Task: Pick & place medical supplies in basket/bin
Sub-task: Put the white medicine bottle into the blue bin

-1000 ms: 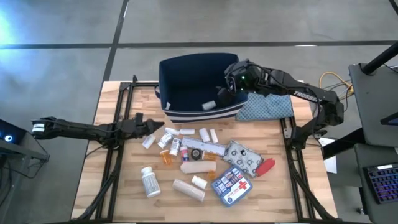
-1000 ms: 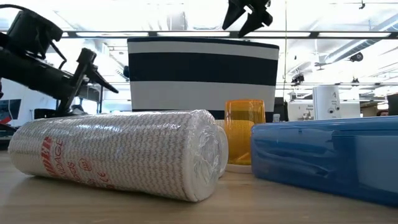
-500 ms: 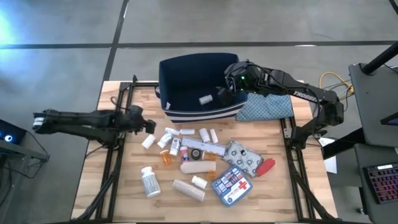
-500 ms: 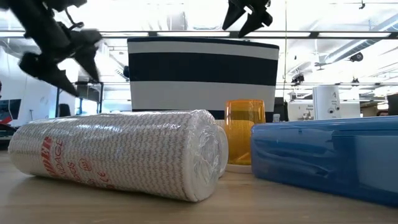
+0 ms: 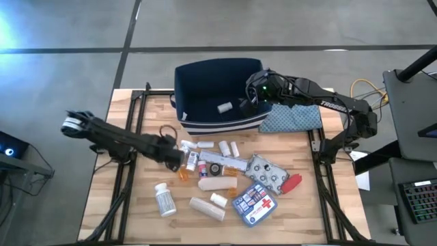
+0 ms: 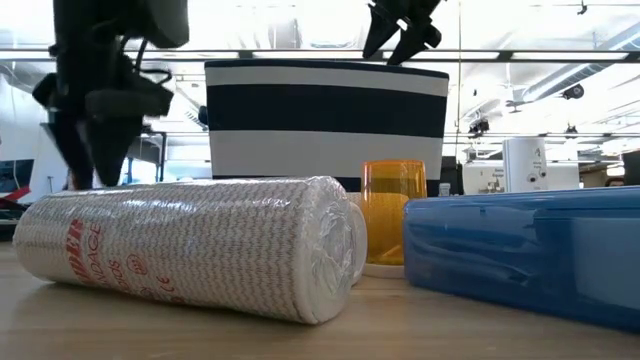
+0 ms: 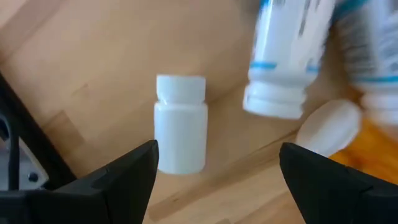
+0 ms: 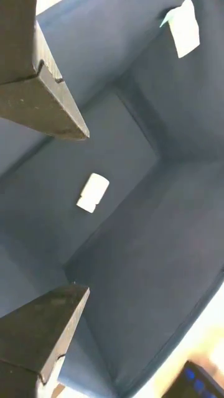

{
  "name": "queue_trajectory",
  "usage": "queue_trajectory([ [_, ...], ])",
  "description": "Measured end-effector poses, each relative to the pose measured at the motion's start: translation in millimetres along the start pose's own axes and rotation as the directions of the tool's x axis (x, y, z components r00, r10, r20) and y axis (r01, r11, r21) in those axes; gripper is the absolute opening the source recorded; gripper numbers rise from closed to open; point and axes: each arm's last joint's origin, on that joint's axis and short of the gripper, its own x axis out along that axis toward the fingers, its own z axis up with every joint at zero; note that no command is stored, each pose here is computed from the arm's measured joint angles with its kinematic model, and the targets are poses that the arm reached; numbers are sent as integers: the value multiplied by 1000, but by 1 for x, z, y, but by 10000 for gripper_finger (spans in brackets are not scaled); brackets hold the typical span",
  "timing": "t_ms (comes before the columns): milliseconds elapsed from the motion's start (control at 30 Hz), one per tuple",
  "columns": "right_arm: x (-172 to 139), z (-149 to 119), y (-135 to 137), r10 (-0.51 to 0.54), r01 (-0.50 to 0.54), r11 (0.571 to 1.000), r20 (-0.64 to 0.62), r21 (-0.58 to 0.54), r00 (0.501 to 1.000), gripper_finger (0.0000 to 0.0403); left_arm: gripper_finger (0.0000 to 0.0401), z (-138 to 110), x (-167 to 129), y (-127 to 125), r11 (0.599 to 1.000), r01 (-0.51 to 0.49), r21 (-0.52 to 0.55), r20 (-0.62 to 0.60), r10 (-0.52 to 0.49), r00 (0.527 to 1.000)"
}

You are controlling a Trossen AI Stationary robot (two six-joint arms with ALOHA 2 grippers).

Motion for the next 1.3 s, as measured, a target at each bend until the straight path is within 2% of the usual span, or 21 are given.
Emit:
queue_trajectory([
  [167,0,0,0,0,0,1000,-2,-6,1000,384,311,-10,11,-8,996,-84,-27,-20,83,996],
  [300,0,0,0,0,0,1000,-2,-20,1000,384,311,-10,13,-4,988,-150,-27,13,151,988],
  [400,0,0,0,0,0,1000,-2,-20,1000,384,311,-7,16,3,987,-163,-10,19,163,986],
  [500,0,0,0,0,0,1000,-1,-20,1000,384,311,-6,24,10,991,-129,17,9,129,992],
  [667,0,0,0,1,-1,1000,2,-19,1000,384,311,-9,48,10,996,72,51,-41,-70,997],
  [767,0,0,0,2,-2,1000,2,-18,1000,384,310,-14,61,15,997,72,28,-51,-70,996],
  [900,0,0,0,3,-3,1000,3,-18,1000,384,272,-16,66,18,998,67,-1,-60,-67,996],
  [1067,0,1,0,3,-3,1000,4,-18,1000,384,162,-13,61,15,998,60,12,-27,-60,998],
  [1200,0,1,0,4,-4,1000,9,-16,1000,384,155,-8,52,10,998,70,7,15,-70,997],
  [1300,0,1,0,5,-4,1000,9,-18,1000,384,155,-6,29,4,997,66,31,10,-66,998],
])
